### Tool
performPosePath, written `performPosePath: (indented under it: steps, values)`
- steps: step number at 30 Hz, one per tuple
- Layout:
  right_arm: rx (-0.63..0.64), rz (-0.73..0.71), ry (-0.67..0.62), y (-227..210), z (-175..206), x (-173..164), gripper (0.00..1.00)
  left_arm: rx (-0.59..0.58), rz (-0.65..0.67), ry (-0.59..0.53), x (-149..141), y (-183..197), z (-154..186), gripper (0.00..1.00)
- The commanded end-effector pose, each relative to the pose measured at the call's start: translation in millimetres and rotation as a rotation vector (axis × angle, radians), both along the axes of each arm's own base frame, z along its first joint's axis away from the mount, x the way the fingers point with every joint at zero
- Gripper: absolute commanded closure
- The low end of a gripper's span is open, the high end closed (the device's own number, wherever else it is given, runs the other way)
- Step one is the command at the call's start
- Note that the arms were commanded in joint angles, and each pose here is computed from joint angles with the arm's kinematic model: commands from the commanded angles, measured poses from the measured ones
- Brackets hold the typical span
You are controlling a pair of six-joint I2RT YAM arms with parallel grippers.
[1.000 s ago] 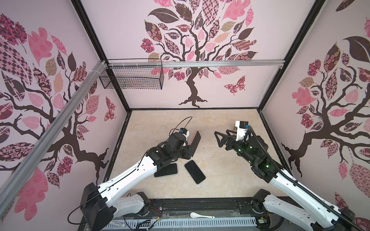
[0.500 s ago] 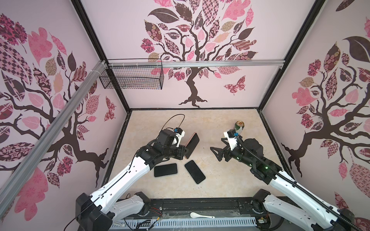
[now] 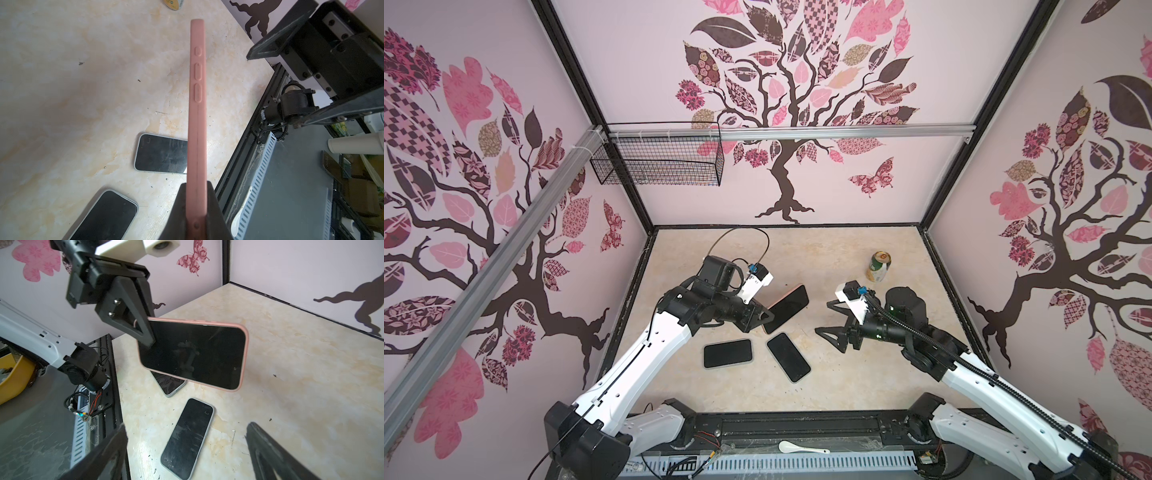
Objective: Take the phone out of the phone case
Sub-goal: Remove the phone case from the phone.
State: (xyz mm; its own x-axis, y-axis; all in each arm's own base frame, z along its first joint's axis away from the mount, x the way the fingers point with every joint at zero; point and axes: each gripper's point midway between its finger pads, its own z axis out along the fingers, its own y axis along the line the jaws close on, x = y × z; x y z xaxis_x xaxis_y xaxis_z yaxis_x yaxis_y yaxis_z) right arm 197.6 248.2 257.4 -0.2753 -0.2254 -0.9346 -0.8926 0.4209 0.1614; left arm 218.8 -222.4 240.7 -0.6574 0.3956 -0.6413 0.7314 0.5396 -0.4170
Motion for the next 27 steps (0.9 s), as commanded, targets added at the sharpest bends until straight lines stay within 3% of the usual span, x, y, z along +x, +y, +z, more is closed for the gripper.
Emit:
performPosePath:
  steps: [1,8,12,27]
  values:
    - [-0.052,0.103,-0.048,0.5,13.8,-15.7,0.10,-0.097,-0.164,-0.084,-15.9,-7.3,27.0,1.00]
    - [-0.271,0.265,-0.090,-19.3,-9.5,-48.7,0.10,-0.158,-0.343,-0.115,-41.4,-12.4,34.3,1.00]
    - [-0.334,0.289,-0.099,-25.5,-15.9,-51.8,0.12,-0.200,-0.409,-0.154,-51.7,-14.0,41.8,1.00]
    - [-0.251,0.375,-0.183,-3.6,-10.0,-44.7,0.38,-0.192,-0.511,-0.203,-70.9,-7.4,41.3,1.00]
